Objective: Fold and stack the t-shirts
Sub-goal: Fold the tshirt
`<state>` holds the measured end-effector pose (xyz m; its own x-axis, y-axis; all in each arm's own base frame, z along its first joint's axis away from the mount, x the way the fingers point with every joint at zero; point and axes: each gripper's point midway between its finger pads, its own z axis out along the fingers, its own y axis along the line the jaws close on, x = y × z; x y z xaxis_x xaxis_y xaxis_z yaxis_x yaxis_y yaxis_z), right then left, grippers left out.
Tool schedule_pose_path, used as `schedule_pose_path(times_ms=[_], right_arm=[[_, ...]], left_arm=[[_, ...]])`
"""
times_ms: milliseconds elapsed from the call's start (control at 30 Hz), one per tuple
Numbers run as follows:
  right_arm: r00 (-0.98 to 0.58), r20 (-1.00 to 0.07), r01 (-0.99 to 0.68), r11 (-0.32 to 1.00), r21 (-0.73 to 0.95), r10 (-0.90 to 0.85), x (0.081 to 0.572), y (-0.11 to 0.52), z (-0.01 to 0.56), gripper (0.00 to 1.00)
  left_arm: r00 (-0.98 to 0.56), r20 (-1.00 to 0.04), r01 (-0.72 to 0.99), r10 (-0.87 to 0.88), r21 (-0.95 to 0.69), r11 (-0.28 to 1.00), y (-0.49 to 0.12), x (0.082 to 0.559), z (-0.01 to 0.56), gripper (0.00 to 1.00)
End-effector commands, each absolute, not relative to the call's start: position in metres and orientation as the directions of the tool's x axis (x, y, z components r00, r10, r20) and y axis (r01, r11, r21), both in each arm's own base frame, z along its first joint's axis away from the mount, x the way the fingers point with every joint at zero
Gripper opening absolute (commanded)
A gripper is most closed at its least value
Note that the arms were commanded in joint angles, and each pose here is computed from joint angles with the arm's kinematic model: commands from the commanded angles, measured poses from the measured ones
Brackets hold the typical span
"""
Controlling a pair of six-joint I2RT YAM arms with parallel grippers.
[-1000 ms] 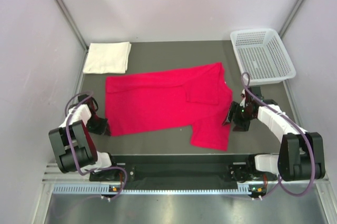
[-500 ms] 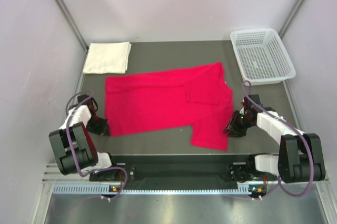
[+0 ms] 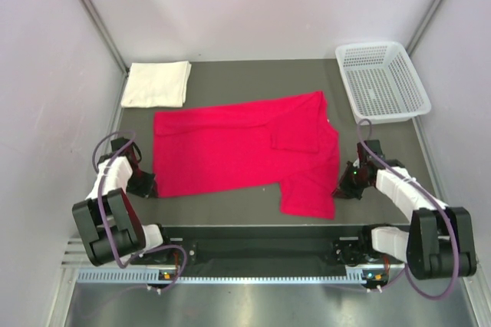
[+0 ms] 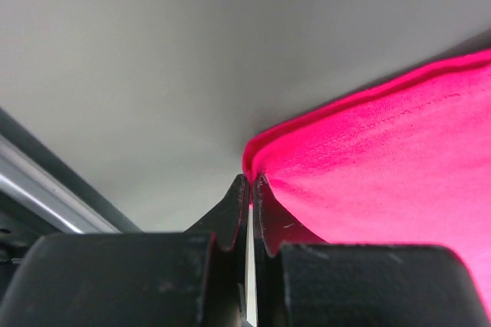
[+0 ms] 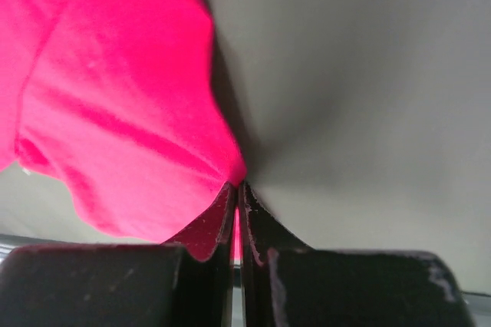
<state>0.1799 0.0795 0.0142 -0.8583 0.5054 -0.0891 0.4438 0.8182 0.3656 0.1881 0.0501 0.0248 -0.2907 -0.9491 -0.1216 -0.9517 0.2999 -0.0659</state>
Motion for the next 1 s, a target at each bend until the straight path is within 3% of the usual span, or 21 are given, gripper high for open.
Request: schedule_pose_path(times_ms=[0, 267, 600, 833, 967], right_arm=[[-0.846, -0.147, 0.442, 0.827, 0.347, 0.513, 0.177, 0.070, 0.025, 0.00], [-0.868, -0.187, 0.357, 0.841, 0.407, 0.460, 0.173, 0.078, 0.052, 0.00], [-0.821, -0.422, 0.149, 0.858, 0.491, 0.385, 0.284, 0.089, 0.133, 0.00], [-0.821, -0.430, 0.117, 0.847, 0.519, 0.377, 0.348, 0.100, 0.151, 0.00], [-0.808, -0.446, 0.114, 0.845, 0.523, 0.385, 0.381, 0.100, 0.162, 0.00]], left_arm=[[-0.281, -0.171, -0.955, -0.944, -0.044, 0.292, 0.058, 0.180, 0.038, 0.00], [-0.340, -0.176, -0.936, -0.924, -0.031, 0.350, 0.059, 0.175, 0.049, 0.00], [-0.456, -0.230, -0.861, -0.860, -0.132, 0.492, 0.070, 0.223, 0.071, 0.00], [-0.498, -0.183, -0.817, -0.848, -0.230, 0.530, 0.061, 0.269, 0.067, 0.00], [-0.540, -0.206, -0.783, -0.816, -0.235, 0.576, 0.058, 0.301, 0.071, 0.00]])
